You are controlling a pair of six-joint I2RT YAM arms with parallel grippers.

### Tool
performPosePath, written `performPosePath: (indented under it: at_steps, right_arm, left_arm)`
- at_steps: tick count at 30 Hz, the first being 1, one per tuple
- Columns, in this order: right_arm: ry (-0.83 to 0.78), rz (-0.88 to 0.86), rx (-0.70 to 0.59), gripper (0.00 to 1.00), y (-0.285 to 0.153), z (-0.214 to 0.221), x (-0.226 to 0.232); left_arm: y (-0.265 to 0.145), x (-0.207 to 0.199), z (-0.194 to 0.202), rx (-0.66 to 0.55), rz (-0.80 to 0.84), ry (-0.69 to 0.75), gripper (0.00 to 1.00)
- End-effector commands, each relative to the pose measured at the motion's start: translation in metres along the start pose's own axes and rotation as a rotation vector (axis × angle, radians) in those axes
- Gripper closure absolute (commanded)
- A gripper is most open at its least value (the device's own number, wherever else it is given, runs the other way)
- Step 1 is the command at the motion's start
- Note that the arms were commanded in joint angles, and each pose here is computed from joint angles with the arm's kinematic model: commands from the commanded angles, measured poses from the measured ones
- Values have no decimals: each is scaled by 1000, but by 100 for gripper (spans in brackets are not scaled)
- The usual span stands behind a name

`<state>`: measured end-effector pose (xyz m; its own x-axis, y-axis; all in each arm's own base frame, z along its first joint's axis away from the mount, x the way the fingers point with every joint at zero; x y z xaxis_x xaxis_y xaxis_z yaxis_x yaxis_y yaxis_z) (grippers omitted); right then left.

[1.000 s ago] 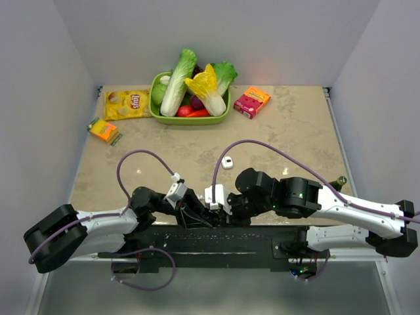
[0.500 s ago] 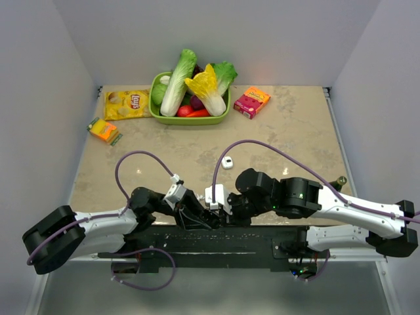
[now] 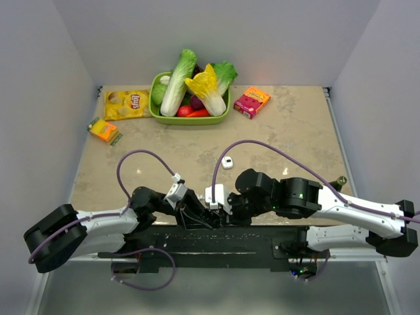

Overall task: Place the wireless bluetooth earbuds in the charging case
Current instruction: Place the earbud in the charging case.

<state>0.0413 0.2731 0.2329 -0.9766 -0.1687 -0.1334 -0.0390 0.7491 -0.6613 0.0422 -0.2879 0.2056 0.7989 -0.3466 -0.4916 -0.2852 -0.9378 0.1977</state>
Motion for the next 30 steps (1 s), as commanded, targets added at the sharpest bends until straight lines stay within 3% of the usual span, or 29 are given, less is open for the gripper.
performPosePath:
  at_steps: [1,20,22,23,26,30]
  right_arm:
    - [0,39,-15,100,-3,-5,-6]
    - [20,86,-8,100,-3,-4,-13]
    - [22,97,-15,92,-5,-5,-14]
    - [24,101,-17,81,-5,-5,-14]
    - [23,115,-18,67,-5,-5,-17]
    - [24,114,-7,62,-1,-2,-17]
  left_arm:
    - [4,-35,-38,-145,146,236,100]
    - [3,-28,-32,-157,134,215,100]
    - [2,-28,-31,-158,134,215,100]
    - [2,-28,-32,-163,135,217,100]
    - [2,-29,-33,-167,138,218,100]
    - [3,-31,-36,-172,146,228,100]
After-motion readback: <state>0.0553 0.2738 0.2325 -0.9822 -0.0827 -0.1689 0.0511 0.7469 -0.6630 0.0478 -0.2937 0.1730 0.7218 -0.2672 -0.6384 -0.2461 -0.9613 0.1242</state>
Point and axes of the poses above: each gripper's point midway between its finger pads, its own y axis out along the fingers, its own x axis along the line the jaws close on, z = x × y, the point moved 1 cm from there along -y, back along the fingers, and after that the axes turned 15 degrees about -y, right-handed, at the moved point
